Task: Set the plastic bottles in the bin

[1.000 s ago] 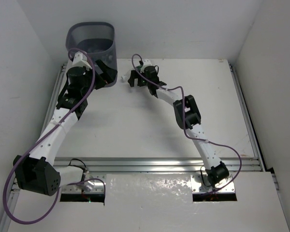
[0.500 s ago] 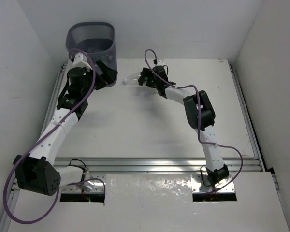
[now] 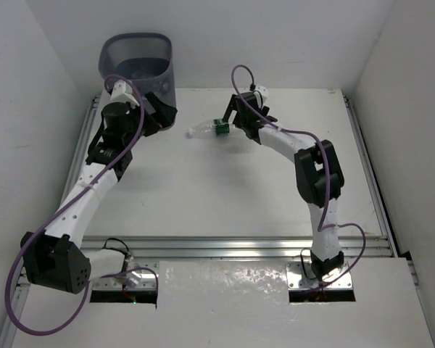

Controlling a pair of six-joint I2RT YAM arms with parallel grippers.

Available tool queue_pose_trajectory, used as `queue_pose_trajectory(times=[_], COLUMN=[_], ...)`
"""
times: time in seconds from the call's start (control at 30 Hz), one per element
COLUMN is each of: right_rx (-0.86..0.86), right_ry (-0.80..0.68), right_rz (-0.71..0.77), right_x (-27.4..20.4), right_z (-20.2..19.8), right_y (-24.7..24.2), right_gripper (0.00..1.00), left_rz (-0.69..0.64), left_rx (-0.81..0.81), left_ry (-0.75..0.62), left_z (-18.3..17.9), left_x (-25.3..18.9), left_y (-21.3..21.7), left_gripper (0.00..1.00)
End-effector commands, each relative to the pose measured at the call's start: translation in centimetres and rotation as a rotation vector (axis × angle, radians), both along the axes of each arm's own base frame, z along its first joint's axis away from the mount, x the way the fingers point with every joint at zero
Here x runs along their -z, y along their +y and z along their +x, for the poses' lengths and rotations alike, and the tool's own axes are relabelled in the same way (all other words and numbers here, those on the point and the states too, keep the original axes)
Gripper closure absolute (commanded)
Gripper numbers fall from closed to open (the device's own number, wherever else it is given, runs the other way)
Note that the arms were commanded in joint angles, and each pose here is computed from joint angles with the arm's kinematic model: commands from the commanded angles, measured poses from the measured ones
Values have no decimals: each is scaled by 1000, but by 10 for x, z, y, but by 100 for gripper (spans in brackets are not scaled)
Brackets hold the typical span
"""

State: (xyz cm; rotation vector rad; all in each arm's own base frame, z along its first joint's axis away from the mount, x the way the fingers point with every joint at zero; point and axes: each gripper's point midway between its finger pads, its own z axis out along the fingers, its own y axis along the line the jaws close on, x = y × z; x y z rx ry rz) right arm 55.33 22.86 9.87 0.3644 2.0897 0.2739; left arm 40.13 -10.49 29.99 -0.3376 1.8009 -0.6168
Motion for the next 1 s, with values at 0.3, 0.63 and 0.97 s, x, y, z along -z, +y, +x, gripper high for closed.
queue_pose_trajectory(times=[0.3, 0.63, 0.97], right_rx=[429, 692, 724], right_ry=[199, 388, 542], right_rz=[209, 398, 466], right_x=[-22, 13, 88], right_z=[-60, -66, -58], right_y=[3, 13, 25], right_gripper=[1, 1, 5], left_rz=[-59, -25, -14], left_rx=[49, 31, 22], left_ry=[-49, -16, -8], left_z=[-16, -30, -29], left_x=[-32, -26, -14], left_y=[-11, -4, -2], left_gripper=[0, 0, 0])
